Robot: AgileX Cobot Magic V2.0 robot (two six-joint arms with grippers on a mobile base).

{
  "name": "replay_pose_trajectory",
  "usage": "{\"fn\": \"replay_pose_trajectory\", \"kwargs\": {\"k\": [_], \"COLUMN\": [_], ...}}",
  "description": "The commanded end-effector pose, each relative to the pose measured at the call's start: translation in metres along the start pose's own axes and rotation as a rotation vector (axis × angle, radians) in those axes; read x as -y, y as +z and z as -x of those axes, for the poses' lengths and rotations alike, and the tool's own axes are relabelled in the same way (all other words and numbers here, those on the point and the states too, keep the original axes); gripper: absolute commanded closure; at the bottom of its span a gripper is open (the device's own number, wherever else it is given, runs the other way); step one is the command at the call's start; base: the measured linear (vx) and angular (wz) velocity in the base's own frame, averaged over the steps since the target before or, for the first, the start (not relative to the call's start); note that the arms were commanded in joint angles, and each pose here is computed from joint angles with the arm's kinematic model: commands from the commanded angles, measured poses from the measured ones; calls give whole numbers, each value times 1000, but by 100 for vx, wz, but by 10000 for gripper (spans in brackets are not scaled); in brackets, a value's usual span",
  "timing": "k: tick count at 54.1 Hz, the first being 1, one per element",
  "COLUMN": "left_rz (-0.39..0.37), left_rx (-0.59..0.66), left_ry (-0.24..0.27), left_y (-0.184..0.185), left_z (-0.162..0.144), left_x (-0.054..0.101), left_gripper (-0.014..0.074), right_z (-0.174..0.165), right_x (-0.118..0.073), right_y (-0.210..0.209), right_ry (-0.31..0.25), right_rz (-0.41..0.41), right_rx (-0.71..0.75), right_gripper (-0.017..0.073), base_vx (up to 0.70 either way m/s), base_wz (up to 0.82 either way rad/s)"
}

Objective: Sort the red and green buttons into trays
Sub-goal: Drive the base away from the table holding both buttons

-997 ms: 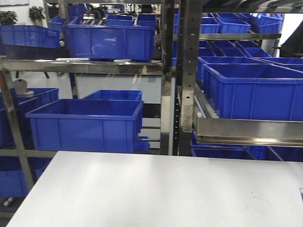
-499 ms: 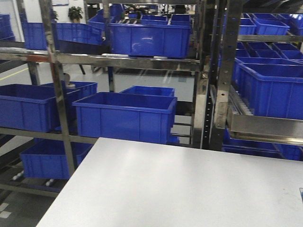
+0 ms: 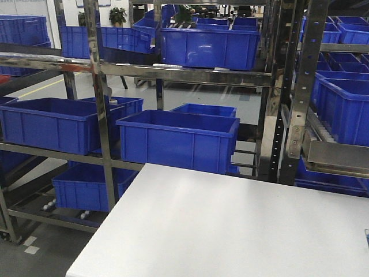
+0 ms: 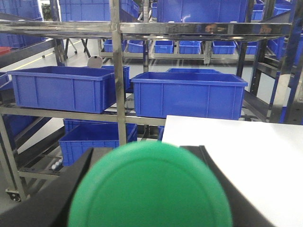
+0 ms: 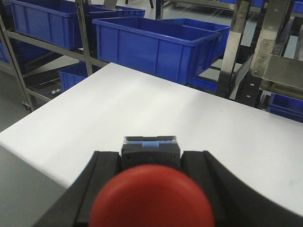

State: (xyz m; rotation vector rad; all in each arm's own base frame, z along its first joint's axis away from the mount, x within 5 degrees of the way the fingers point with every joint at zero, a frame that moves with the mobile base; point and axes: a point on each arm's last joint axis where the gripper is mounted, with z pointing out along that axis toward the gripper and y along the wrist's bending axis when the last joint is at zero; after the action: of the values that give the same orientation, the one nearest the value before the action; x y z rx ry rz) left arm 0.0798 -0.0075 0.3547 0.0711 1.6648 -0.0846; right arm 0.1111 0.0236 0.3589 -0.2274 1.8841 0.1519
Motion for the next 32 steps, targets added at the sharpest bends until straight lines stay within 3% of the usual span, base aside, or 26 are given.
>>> {"fn": "replay_pose_trajectory", "kwargs": {"k": [1, 32], "left_rz": [-17, -17], "left_rx": [104, 104], "left_ry": [-6, -6], "left_y": [-2, -2], "left_z": [16, 16], "left_x": [2, 2], "left_gripper": [594, 594], "right_z": [16, 16], "right_x": [2, 2], "right_y": [-4, -4], "right_ry": [0, 0], "right_rz": [-18, -18], "right_rx": [113, 113], "right_gripper": [568, 568], "base_vx": [1, 2], "base_wz": [7, 22]}}
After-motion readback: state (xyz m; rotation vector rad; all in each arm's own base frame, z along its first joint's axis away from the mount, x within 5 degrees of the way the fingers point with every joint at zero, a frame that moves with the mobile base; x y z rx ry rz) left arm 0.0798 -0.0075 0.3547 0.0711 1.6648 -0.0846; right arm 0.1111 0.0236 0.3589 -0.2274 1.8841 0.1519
